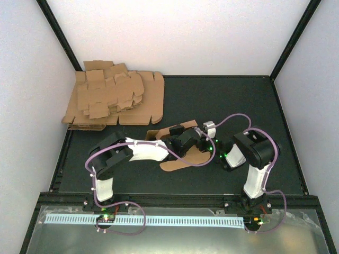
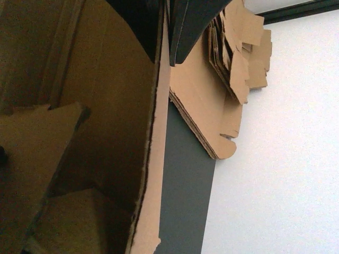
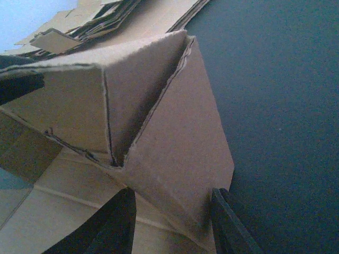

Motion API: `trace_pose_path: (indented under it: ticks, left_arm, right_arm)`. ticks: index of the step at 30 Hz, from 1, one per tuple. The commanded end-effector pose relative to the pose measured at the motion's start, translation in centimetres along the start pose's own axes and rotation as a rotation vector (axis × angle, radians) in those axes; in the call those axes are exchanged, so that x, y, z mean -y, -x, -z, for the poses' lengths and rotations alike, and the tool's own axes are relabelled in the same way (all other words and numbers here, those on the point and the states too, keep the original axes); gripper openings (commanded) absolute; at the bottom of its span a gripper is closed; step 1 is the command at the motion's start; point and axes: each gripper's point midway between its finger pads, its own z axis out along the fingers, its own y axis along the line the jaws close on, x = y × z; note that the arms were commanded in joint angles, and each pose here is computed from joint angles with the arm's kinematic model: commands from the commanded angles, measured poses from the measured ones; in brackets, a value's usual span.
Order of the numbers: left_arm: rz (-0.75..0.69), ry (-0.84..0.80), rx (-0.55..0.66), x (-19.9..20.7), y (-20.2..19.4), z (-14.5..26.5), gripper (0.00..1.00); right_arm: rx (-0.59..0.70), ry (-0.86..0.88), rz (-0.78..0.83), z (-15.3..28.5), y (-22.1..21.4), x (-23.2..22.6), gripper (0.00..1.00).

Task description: Fold the paper box

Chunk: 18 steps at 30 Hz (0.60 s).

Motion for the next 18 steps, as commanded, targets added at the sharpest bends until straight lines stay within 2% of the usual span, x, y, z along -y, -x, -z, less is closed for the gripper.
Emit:
trace_pose_path:
  ticks: [1,9,14,18]
  left_arm:
    - [0.043,-0.101,0.080,0.8,2.1,0.9,0.04]
    - [0.024,-0.116,0.075,1.5,2.3,0.5,0.02]
    - [0.051,-0.144,0.084,1.6,2.6,0.8,0.10]
    - [0.095,-0.173,0.098,0.7,2.9,1.3,0.11]
  right_arm:
    - [0.142,0.029,0.070,-0.7,3.9,-1.1,0.41]
    - [0.186,0.030,0.108,-0.5,4.0,-2.1,0.41]
    - [0.208,0.027,0.112,-0.6,4.3,-2.3,0.37]
    - [0.215,0.015,0.117,-0.5,4.5,-2.1,0.36]
